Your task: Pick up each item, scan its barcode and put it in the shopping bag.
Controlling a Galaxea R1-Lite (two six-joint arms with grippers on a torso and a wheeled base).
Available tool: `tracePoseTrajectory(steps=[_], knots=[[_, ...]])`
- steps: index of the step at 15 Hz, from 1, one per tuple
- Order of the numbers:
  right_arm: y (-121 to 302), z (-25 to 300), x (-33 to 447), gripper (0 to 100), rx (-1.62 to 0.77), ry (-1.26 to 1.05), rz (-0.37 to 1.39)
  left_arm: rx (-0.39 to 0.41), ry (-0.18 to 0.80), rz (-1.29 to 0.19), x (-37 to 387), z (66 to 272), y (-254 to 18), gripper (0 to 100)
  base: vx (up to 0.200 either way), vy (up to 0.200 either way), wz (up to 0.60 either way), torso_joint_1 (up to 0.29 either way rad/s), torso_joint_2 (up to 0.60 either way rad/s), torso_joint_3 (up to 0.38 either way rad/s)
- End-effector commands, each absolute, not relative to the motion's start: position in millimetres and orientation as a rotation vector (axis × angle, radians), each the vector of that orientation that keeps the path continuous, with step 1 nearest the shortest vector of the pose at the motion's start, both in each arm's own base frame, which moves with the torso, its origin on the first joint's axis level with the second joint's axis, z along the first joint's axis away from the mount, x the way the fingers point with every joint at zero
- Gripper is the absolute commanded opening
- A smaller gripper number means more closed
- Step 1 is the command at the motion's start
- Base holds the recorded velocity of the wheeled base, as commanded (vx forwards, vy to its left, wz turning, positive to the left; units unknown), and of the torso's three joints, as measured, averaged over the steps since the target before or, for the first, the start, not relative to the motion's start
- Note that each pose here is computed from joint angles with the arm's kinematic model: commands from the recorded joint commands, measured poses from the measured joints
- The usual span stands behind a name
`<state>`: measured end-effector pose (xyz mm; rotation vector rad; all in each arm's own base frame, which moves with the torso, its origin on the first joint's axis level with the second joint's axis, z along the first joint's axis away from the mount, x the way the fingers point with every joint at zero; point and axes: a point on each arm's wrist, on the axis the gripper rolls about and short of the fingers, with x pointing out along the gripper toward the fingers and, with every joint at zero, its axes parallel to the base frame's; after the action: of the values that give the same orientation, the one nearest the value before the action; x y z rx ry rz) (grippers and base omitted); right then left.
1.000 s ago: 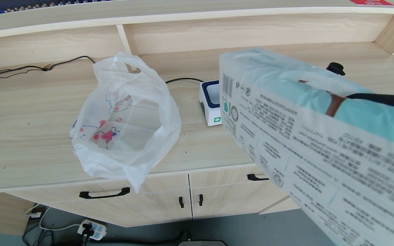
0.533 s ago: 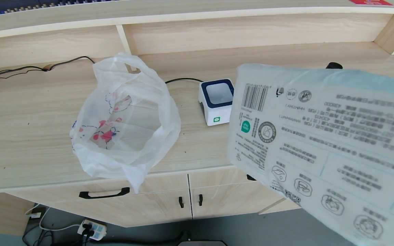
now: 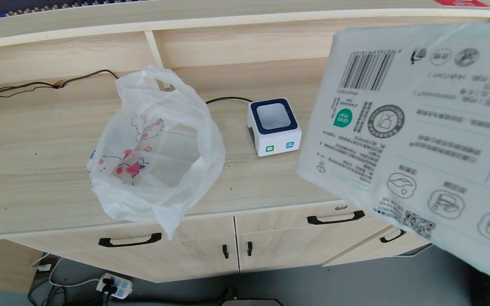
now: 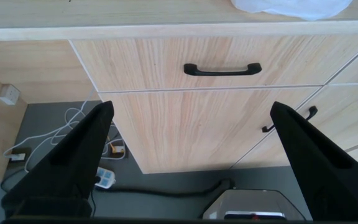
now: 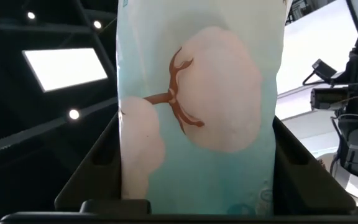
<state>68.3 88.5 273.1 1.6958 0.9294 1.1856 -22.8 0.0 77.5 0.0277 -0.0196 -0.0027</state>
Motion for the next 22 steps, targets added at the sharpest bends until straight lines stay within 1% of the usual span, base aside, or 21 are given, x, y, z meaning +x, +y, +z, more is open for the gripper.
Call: tracePoseTrajectory(steps=[1, 5, 8, 12, 14, 16, 17, 18, 19, 21, 22], knots=[[91, 271, 68, 0, 1.691, 0.942, 1.201, 0.028, -0.020, -0.003, -23, 78, 0, 100, 0.000, 0.000, 0.00, 0.000, 0.00, 0.000], [90, 279, 66, 0, 1.690, 0.901, 1.274, 0.028, -0.020, -0.003, -23, 78, 0, 100, 0.000, 0.000, 0.00, 0.000, 0.00, 0.000], [92, 279, 63, 0, 1.663, 0.894, 1.323, 0.028, -0.018, -0.003, -23, 78, 0, 100, 0.000, 0.000, 0.00, 0.000, 0.00, 0.000], [91, 269, 61, 0, 1.653, 0.907, 1.300, 0.028, -0.018, -0.003, -23, 78, 0, 100, 0.000, 0.000, 0.00, 0.000, 0.00, 0.000], [91, 259, 62, 0, 1.594, 0.882, 1.286, 0.028, -0.020, -0.003, -23, 78, 0, 100, 0.000, 0.000, 0.00, 0.000, 0.00, 0.000], [94, 235, 63, 0, 1.404, 0.809, 1.268, 0.026, -0.018, -0.003, -23, 78, 0, 100, 0.000, 0.000, 0.00, 0.000, 0.00, 0.000], [95, 216, 65, 0, 1.150, 0.677, 1.281, 0.026, -0.020, -0.003, -23, 78, 0, 100, 0.000, 0.000, 0.00, 0.000, 0.00, 0.000], [98, 211, 68, 0, 1.019, 0.599, 1.281, 0.025, -0.020, -0.003, -23, 78, 0, 100, 0.000, 0.000, 0.00, 0.000, 0.00, 0.000], [100, 215, 75, 0, 0.911, 0.529, 1.258, 0.025, -0.018, -0.003, -23, 78, 0, 100, 0.000, 0.000, 0.00, 0.000, 0.00, 0.000], [103, 220, 82, 0, 0.736, 0.471, 1.214, 0.026, -0.018, -0.003, -23, 78, 0, 100, 0.000, 0.000, 0.00, 0.000, 0.00, 0.000], [105, 221, 95, 0, 0.525, 0.387, 1.138, 0.026, -0.018, -0.003, -23, 78, 0, 100, 0.000, 0.000, 0.00, 0.000, 0.00, 0.000]])
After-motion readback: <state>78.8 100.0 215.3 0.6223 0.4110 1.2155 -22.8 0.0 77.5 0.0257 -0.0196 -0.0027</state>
